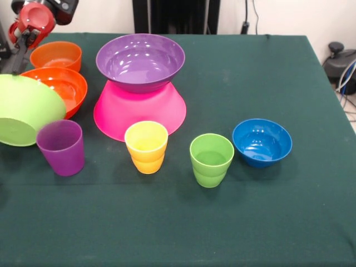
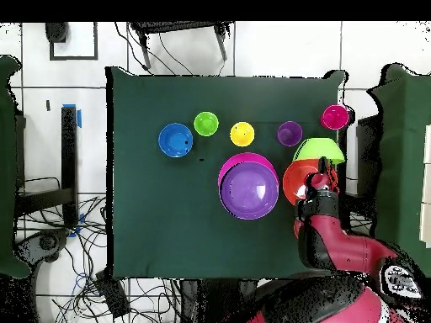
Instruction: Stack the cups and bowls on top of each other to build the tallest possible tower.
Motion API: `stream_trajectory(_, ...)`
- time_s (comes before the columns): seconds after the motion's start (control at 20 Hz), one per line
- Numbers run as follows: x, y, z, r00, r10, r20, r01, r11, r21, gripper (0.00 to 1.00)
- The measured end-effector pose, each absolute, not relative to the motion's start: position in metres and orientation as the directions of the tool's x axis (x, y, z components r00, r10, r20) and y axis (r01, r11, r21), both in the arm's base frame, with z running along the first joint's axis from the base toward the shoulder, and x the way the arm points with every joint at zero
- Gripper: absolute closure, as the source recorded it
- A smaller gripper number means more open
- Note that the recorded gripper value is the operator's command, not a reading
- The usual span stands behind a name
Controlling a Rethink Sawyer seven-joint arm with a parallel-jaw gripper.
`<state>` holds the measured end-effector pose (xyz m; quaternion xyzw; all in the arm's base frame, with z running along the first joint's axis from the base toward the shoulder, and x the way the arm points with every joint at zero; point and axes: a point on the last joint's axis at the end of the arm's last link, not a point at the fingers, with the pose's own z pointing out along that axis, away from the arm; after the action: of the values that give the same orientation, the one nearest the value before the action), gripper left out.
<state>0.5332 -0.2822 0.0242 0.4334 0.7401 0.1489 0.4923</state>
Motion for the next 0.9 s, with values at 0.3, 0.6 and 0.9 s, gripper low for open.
stream_trajectory(0.3,0.5329,-0.2826,0.0274,-0.137,0.781,-0.609,0.501,0.585,0.638,1.0)
stream_trajectory(0.6,0.5334,-0.2807,0.0322,-0.146,0.771,-0.62,0.5,0.598,0.627,1.0)
stream_trajectory(0.9,0.5351,-0.2793,0.033,-0.143,0.77,-0.622,0.501,0.598,0.626,1.0)
